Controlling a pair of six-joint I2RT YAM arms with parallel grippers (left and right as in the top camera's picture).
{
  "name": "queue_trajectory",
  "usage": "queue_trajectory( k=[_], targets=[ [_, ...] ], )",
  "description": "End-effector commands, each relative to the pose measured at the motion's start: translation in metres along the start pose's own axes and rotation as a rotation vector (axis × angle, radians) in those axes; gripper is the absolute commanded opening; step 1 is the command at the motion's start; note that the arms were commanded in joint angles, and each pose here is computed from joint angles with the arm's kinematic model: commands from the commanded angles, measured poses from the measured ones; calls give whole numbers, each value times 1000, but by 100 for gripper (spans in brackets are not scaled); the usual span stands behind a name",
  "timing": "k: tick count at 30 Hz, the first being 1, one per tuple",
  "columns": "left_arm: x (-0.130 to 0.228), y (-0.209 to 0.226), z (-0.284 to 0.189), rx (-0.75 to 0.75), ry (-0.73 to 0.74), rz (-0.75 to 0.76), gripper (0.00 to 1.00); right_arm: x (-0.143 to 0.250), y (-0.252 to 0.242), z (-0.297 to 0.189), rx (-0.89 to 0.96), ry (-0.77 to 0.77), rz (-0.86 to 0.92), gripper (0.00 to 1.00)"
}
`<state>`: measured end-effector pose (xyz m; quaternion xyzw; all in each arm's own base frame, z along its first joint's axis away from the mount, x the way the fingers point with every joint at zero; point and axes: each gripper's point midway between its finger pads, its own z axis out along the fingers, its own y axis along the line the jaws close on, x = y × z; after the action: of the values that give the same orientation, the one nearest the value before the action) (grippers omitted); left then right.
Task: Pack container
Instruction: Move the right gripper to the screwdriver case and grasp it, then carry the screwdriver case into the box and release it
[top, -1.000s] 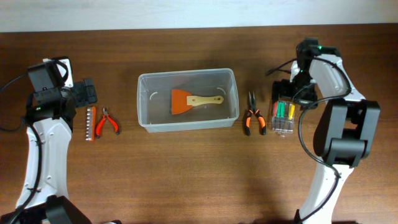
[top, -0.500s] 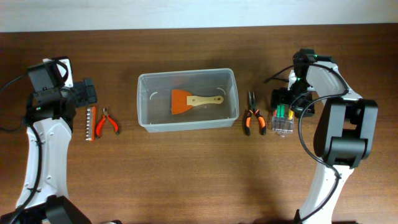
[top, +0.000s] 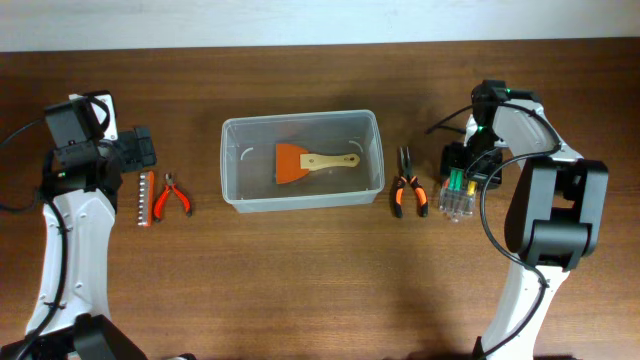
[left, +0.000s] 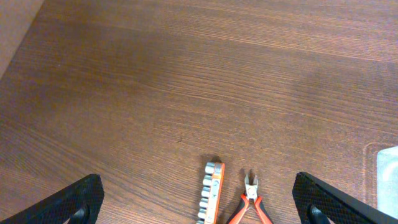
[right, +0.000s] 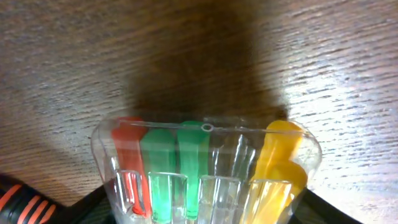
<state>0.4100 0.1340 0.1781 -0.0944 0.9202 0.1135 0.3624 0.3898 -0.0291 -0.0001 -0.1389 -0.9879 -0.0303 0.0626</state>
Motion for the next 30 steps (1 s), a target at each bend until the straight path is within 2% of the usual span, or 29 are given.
queue_trajectory(
  k=[1,8,11,19,25,30],
  targets=[
    [-8,5,-2,-16,-17,12,99,11,0,14,-3,53,28,71],
    [-8,4,-2,-15,-17,12,99,2,-7,11,34,17,26,71],
    [-8,4,-2,-15,-17,12,99,-5,-5,2,31,-10,24,67],
    [-8,4,-2,-15,-17,12,99,-28,11,-67,6,-154,-17,60],
    [-8,4,-2,-15,-17,12,99,-30,62,-133,-10,-282,-199,59],
    [-8,4,-2,-15,-17,12,99,-8,138,-175,-19,-371,-481,59]
  ],
)
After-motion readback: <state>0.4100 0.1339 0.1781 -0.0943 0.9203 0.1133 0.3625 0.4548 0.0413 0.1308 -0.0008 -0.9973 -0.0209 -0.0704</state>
